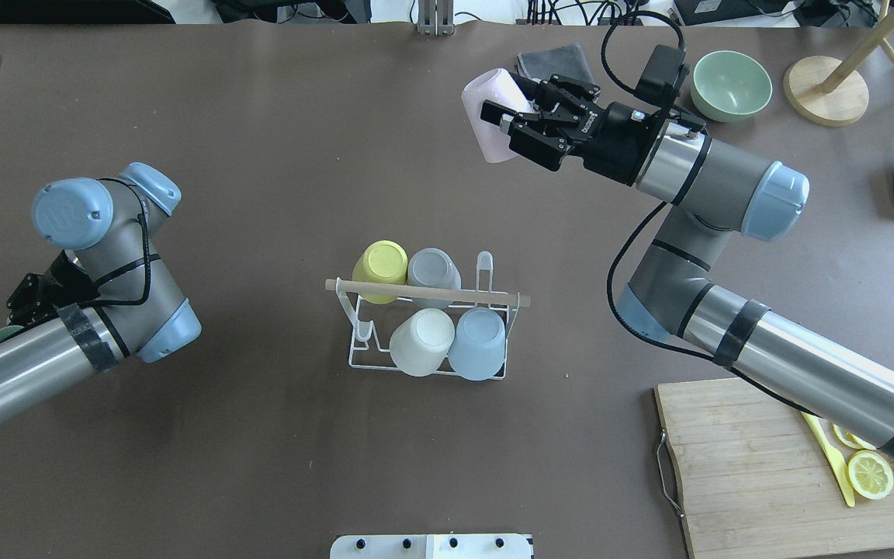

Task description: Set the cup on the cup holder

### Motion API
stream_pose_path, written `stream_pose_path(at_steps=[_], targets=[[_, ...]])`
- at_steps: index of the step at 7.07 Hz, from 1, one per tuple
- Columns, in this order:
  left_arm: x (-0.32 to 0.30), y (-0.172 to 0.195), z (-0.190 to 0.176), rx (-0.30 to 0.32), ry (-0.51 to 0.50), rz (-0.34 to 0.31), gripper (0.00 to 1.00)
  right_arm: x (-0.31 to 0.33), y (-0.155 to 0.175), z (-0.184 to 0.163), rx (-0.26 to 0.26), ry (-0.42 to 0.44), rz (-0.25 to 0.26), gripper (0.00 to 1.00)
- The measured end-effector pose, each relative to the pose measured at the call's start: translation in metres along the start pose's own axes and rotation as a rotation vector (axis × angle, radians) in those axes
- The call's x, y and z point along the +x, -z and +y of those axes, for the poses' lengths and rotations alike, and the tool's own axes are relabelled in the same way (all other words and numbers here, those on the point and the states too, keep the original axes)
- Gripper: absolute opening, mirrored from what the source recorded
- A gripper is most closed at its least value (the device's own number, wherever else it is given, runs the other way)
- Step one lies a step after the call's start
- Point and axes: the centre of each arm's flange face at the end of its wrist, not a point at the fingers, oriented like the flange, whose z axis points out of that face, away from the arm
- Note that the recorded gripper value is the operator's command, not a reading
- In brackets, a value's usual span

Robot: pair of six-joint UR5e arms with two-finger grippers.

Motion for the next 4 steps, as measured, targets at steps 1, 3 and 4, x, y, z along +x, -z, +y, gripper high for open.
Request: stream_pose_path(at_steps=[1, 3, 4], targets=[[0.001, -0.001, 0.0, -0.004, 0.0, 0.001, 0.65, -0.012, -0.008, 0.011, 0.016, -0.034, -0.017, 0.0], [0.002, 0.006, 0.005, 0.02, 0.005, -0.008, 0.65, -0.032, -0.026, 0.019, -0.054, -0.145, -0.084, 0.0], [-0.005, 0.021, 0.018, 0.084, 0.013, -0.025, 0.65, -0.036, -0.027, 0.025, -0.143, -0.177, -0.123, 0.0]])
